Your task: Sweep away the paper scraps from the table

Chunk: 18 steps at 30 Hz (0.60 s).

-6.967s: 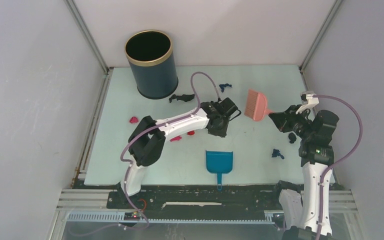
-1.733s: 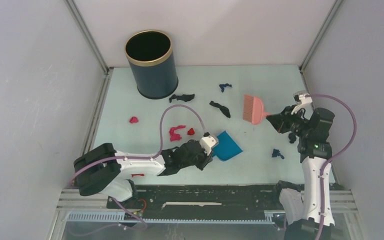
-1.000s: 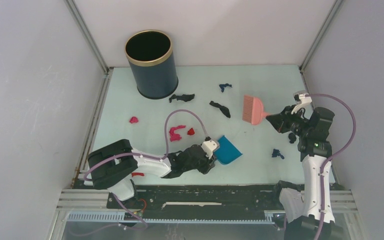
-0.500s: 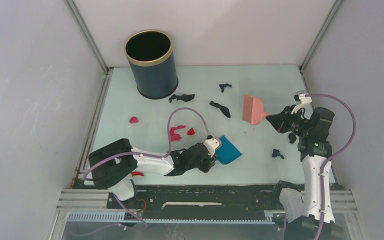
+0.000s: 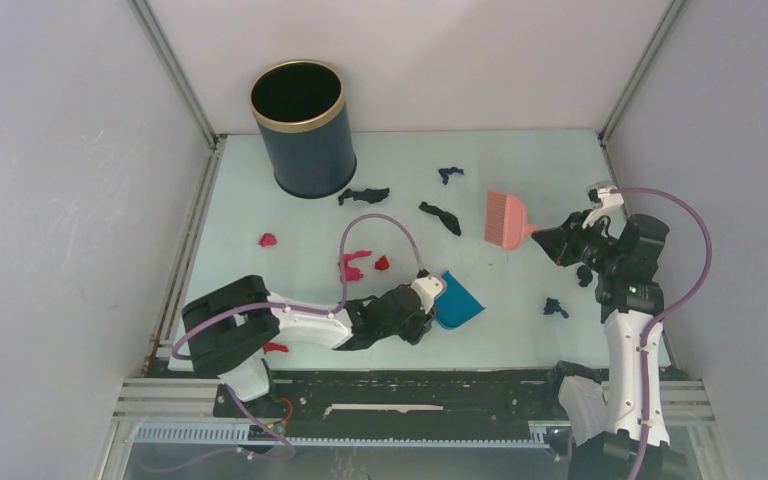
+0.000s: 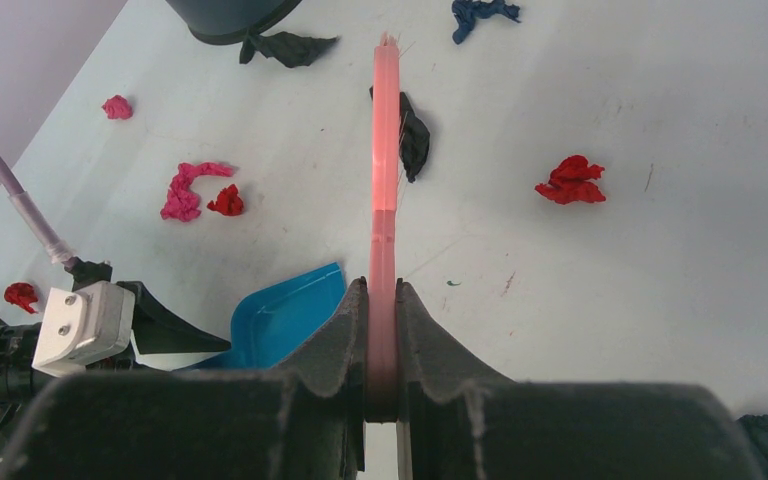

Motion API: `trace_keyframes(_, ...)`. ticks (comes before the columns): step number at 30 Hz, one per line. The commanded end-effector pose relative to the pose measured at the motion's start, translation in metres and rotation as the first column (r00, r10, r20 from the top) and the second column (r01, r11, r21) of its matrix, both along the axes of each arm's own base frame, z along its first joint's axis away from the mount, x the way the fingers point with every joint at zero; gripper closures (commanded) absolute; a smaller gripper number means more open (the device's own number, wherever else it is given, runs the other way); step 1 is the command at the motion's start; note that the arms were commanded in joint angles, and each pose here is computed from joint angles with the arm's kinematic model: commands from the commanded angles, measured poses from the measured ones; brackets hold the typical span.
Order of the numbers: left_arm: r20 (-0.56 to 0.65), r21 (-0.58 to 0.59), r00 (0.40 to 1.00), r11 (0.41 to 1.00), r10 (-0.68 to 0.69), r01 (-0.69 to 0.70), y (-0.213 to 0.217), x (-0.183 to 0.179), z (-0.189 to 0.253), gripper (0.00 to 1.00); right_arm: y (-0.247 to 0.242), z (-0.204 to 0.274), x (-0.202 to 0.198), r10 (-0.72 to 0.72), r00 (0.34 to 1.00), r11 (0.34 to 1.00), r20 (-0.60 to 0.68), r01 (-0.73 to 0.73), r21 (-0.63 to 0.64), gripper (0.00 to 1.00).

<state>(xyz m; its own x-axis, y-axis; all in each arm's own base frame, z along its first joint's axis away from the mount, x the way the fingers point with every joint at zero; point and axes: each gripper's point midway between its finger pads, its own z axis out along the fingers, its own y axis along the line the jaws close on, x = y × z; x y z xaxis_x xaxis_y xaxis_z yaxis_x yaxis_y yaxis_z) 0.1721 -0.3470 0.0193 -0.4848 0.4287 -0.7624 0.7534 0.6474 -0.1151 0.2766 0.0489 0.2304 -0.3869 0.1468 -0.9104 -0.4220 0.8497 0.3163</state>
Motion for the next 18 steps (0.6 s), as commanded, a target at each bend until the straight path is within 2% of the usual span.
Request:
trace_keyframes(1,-0.018,0.035,1.000,0.999,0.006,-0.005,0.001,-0.002,-0.006,0.53,0.000,0.007,0.001,0.007,0.999,1.000,0.038,-0.007,-0.014,1.00)
trace_keyframes(18,-0.029,0.113,0.999,0.993,0.018,-0.015,0.018,-0.011,-0.017,0.60,0.005,0.009,0.001,0.024,0.999,1.000,0.048,-0.023,-0.019,1.00)
